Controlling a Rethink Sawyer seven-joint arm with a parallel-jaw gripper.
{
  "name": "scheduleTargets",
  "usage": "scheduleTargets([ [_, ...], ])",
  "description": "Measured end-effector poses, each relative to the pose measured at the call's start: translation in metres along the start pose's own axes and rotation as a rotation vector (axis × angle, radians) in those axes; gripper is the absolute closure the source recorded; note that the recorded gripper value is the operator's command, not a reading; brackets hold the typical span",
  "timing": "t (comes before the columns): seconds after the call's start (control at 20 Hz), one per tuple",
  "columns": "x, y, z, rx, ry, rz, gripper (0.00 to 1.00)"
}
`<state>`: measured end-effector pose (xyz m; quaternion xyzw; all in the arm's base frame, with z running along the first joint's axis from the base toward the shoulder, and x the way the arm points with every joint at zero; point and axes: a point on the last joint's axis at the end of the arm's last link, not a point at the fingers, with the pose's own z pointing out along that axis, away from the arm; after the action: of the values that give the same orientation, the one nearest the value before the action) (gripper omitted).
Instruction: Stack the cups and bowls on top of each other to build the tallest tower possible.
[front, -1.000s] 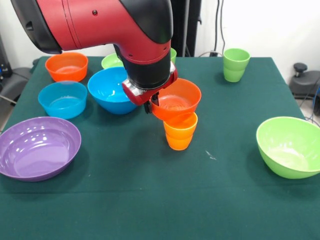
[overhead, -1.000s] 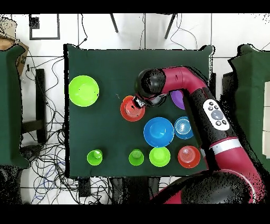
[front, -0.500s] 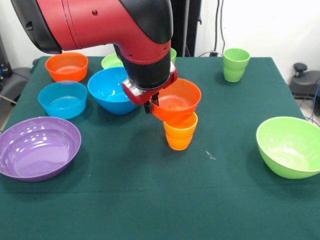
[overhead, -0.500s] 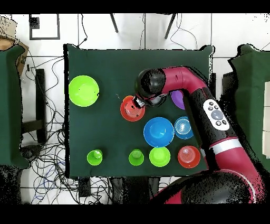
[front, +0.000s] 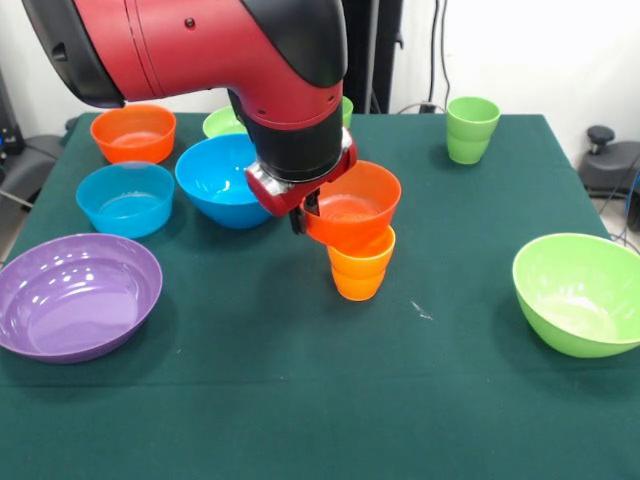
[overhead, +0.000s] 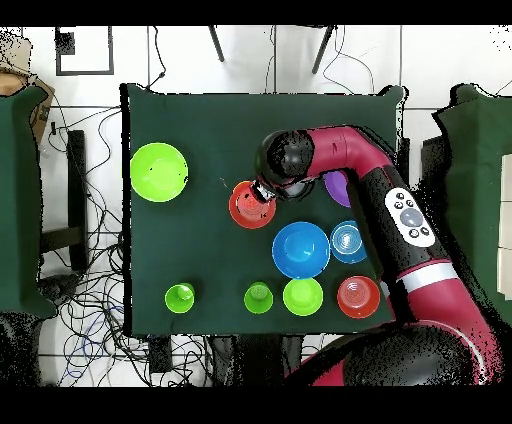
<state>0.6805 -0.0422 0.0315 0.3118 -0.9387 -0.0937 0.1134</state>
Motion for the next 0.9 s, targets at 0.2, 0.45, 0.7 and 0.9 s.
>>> scheduleTargets([
  [0.2,-0.0014,0.0007,0.0001,0.002,-0.003,-0.002,1.0],
  [0.45,-0.0019,0.0016,0.0004,0.003,-0.002,-0.003,1.0],
  [0.7,-0.0022,0.0019,0.0006,0.003,-0.001,-0.004,1.0],
  [0.9,-0.003,0.0029,0.0007,0.003,-0.001,-0.006,1.0],
])
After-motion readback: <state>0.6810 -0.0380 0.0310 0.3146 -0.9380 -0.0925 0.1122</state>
